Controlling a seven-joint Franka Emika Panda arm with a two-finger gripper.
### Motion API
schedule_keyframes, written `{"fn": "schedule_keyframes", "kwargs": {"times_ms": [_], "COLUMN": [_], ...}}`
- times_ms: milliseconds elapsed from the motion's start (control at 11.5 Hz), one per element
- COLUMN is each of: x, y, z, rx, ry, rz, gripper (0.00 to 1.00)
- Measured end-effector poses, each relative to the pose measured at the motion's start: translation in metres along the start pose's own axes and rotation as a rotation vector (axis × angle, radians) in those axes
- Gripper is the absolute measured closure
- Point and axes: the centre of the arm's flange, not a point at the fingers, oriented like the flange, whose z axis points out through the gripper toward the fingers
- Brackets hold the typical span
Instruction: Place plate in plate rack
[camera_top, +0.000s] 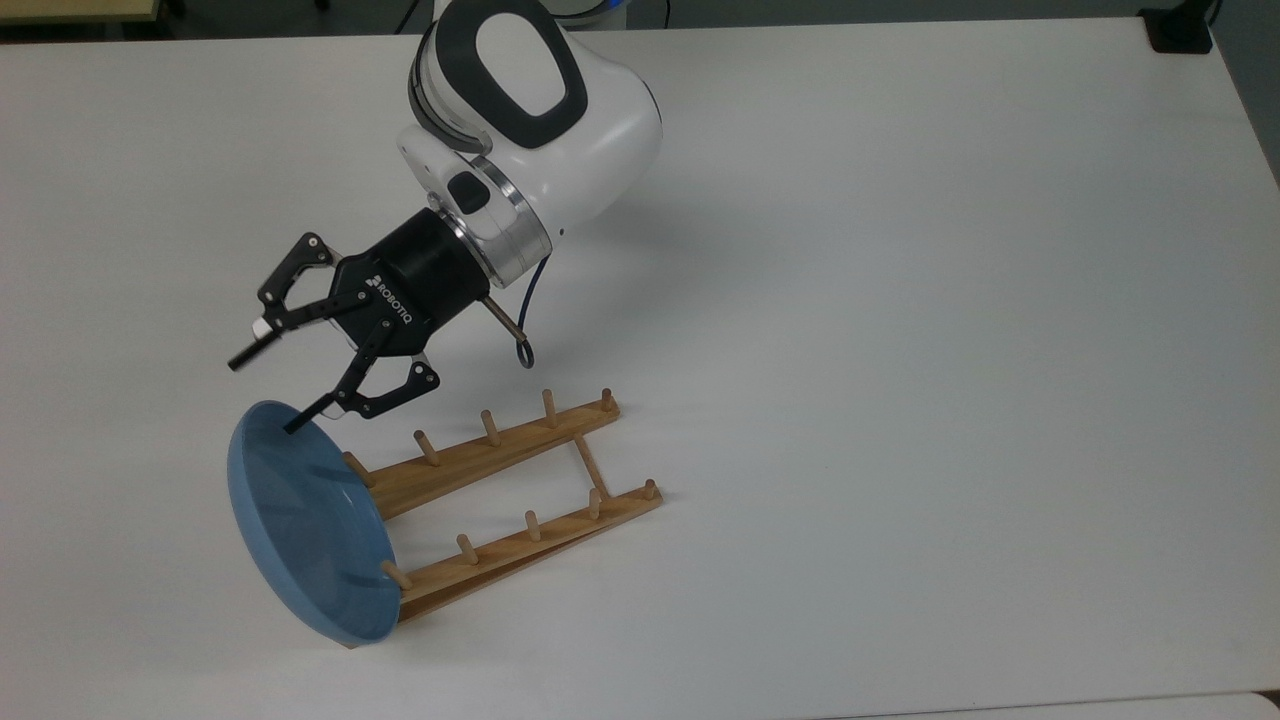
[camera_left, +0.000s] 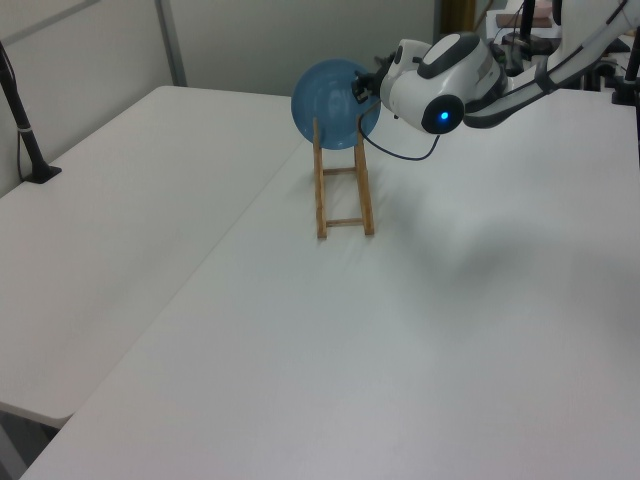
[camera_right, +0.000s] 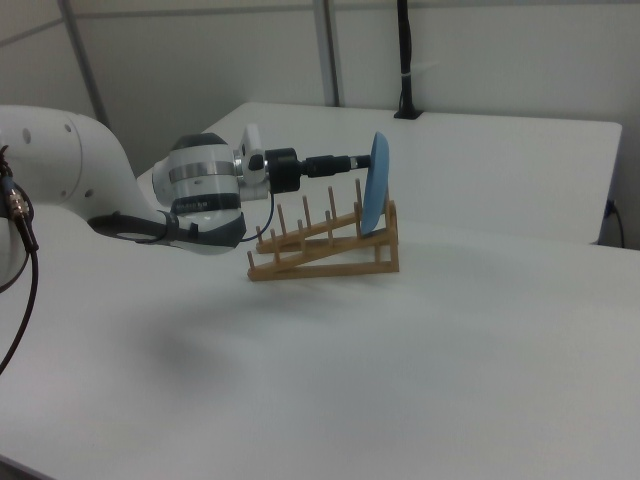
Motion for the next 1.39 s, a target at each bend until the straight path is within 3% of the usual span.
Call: {"fn": "schedule_keyframes", "kwargs": {"times_ms": [87,436,523,610,1046,1220,1394], "x": [0.007,0.061,0.086,0.099,0.156,0.161,0.161], "y": [0.002,0.017,0.023,0.026,0.067,0.095,0.121], "z": [0.001,-0.009,-0.024,-0.033,-0.073,-0.083,-0.106], "rx": [-0.004,-0.025,-0.012,-0.002,0.101,0.121,0.164], "ry": [0.008,-0.069,-0.106,-0.147,-0.555,-0.840,-1.107], "rz": [0.015,0.221,0.296,0.348,0.539,0.548,0.486], "gripper": [0.26,0.18,0.06,0.00,0.00,0.00,0.00]}}
